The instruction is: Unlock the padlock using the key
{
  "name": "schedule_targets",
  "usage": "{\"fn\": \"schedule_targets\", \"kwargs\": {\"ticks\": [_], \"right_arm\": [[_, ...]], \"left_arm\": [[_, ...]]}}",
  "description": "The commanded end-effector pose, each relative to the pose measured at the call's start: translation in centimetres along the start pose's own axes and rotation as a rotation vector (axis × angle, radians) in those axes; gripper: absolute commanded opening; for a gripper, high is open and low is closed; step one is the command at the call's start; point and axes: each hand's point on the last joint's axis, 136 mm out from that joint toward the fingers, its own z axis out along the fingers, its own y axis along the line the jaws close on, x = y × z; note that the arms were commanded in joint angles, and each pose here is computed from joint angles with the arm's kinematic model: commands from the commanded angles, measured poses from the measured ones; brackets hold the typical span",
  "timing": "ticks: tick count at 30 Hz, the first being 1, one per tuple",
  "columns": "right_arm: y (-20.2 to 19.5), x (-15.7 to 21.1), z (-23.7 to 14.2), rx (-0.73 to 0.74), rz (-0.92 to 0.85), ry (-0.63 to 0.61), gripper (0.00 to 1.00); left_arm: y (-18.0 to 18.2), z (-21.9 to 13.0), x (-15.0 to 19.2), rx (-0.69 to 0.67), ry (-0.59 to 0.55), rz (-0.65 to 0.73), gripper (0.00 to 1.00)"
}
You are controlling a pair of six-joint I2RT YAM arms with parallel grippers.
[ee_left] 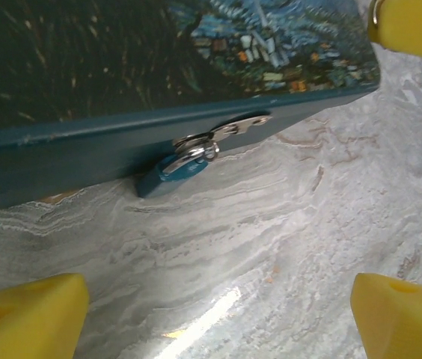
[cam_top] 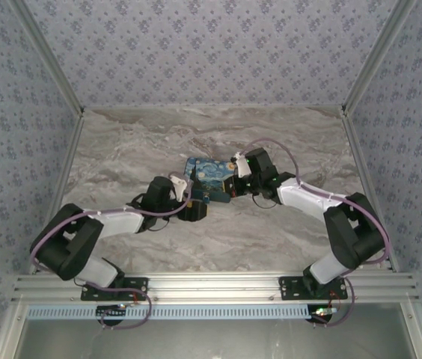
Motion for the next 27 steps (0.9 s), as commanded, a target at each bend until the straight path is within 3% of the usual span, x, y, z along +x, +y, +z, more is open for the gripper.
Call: {"fn": "schedule_targets", "kwargs": {"ticks": [1, 19, 27], "right_arm": [[-0.8, 0.0, 0.2, 0.045, -0.002, 0.021, 0.0], [-2.1, 2.6, 2.0, 0.115, 0.007, 0.102, 0.0], [-1.9, 2.6, 2.4, 0.13, -0.002, 0.11, 0.0]], "left_arm": [[-0.8, 0.4, -2.5, 0.017, -0.067, 0.087, 0.89], [1.3, 3.1, -2.9, -0.028, -0.104, 0.14, 0.76], [3.3, 4.0, -3.1, -0.127, -0.148, 0.147, 0.68]]}}
